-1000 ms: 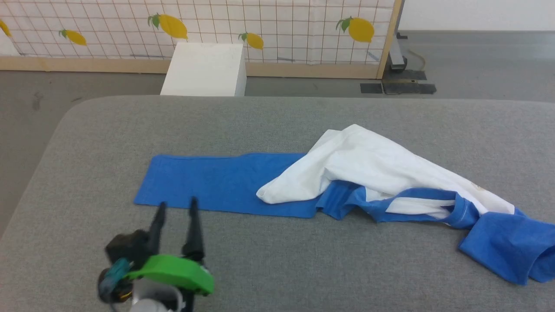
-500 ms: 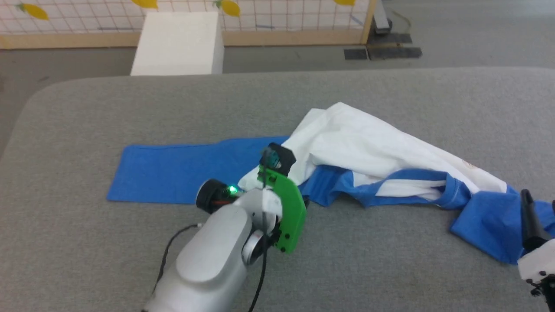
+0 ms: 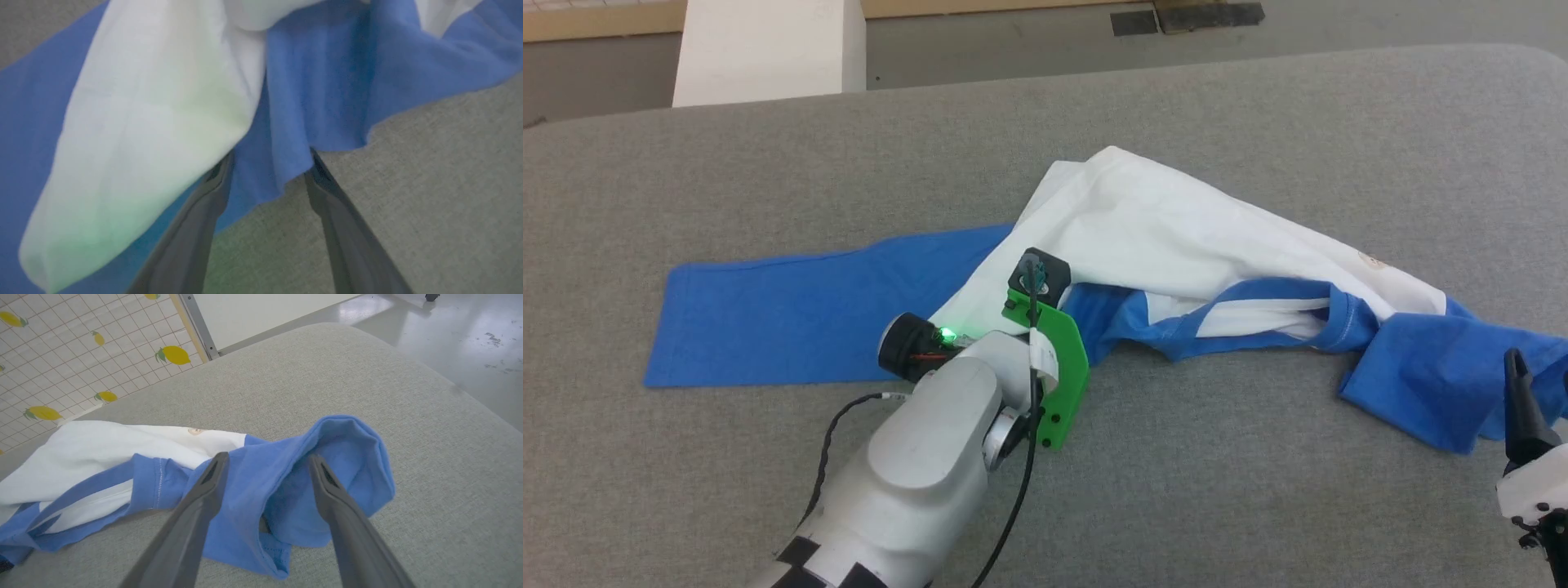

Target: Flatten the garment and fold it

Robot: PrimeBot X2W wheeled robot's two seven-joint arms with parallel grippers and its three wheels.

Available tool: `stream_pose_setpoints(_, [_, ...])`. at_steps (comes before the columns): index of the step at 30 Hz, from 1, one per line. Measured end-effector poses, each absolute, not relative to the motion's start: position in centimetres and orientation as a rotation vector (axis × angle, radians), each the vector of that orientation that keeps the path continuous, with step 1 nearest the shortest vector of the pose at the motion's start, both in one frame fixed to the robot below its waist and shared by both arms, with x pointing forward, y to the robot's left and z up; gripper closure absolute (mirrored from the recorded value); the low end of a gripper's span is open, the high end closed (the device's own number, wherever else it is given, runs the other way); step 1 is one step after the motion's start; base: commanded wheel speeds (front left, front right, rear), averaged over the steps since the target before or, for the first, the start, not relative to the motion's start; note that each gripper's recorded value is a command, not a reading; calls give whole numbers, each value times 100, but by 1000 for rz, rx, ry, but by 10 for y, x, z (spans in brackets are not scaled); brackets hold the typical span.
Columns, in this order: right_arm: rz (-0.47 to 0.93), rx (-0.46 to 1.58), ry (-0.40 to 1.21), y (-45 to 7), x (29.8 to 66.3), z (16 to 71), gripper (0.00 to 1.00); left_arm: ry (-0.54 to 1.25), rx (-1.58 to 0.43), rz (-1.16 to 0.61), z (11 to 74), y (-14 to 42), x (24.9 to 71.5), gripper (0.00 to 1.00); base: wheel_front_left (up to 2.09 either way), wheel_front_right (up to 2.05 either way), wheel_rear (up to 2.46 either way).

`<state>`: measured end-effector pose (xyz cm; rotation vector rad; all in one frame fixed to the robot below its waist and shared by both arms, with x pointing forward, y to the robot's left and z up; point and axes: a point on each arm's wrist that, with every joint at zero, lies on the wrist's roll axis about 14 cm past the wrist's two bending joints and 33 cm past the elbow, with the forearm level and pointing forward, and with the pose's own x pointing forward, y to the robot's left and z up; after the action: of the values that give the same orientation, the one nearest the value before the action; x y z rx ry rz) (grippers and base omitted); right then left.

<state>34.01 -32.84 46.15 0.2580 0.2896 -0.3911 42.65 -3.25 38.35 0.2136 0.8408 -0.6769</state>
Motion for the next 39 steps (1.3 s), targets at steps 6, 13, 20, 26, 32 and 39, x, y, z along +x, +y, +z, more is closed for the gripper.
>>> stream_pose_setpoints(6, [-369,258,308,-321,345,455,0,809,69,-666,395,-35,429,100,0,0,0])
stream_pose_setpoints(13, [-321,245,320,-306,349,454,0,769,-86,-555,411,11,416,100,0,0,0])
stream_pose_setpoints(20, [-223,254,326,-276,361,453,0,817,-106,-204,411,138,376,100,0,0,0])
stream_pose_setpoints(26, [-158,251,304,-256,373,462,0,892,-225,-45,403,177,319,84,0,0,0])
stream_pose_setpoints(32, [-109,233,272,-242,379,477,0,600,-415,-20,464,183,341,0,0,0,0])
stream_pose_setpoints(39, [5,194,243,-206,395,500,0,51,-300,147,541,252,357,0,0,0,0])
